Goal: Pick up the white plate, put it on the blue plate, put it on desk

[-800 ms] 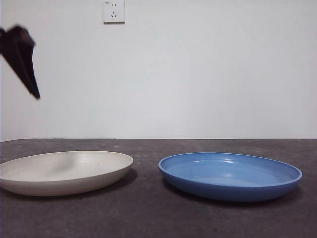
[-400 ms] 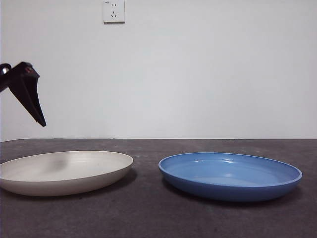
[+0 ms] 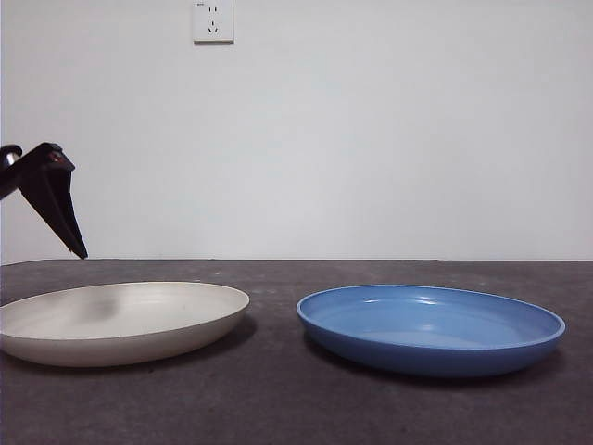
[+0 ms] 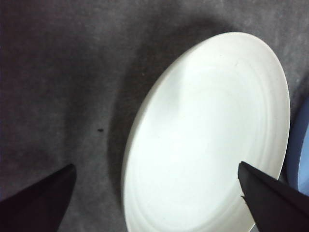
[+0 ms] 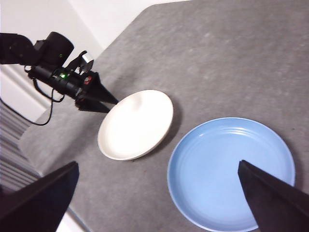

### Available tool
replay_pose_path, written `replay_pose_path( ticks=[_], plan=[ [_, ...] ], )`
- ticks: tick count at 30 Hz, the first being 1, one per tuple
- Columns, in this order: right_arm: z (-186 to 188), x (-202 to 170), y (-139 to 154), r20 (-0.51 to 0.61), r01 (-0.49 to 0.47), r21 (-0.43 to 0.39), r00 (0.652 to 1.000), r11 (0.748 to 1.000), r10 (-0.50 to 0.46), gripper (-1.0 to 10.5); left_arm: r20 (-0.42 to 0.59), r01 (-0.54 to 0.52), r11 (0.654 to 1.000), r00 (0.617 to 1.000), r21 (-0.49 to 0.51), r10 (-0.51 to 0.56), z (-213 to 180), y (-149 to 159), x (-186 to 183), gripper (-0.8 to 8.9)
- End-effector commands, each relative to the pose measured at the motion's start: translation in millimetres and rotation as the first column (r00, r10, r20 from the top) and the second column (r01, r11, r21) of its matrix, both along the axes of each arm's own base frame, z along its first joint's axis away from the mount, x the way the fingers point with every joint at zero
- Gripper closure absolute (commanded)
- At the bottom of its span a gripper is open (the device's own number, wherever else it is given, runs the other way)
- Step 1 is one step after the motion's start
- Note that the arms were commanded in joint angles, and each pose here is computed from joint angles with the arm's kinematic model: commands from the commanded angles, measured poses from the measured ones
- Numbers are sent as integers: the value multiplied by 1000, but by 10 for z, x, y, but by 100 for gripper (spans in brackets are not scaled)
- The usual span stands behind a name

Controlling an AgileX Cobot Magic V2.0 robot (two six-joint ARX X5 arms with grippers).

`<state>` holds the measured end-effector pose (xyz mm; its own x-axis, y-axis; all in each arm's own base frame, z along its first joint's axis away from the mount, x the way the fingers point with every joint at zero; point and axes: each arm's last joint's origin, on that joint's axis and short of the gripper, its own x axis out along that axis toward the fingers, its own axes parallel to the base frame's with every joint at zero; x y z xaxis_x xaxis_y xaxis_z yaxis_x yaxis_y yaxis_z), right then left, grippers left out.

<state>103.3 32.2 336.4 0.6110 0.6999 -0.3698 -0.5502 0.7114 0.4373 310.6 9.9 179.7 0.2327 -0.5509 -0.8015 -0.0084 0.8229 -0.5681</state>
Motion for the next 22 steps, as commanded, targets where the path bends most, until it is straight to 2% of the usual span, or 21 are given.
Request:
replay_pose_path(
  ticks=[1,9,15,20,22],
  plan=[
    [49,-1,4,30,-9,-9,999,1000,9,350,3,11,1000,1000,-7,-11,-30,3,62,228],
    [49,-1,4,34,-11,-13,999,1000,11,350,3,9,1000,1000,-8,-9,-41,1,70,232],
    [49,0,4,36,-11,-15,999,1000,12,350,-4,22,1000,1000,-22,-22,-71,-42,83,302],
    [49,-1,4,37,-12,-15,999,1000,13,350,2,31,999,1000,-14,-31,-73,-75,90,501],
    [49,-1,4,37,-12,-15,999,1000,13,350,-2,28,1000,1000,6,-28,-77,-76,90,551]
  ],
)
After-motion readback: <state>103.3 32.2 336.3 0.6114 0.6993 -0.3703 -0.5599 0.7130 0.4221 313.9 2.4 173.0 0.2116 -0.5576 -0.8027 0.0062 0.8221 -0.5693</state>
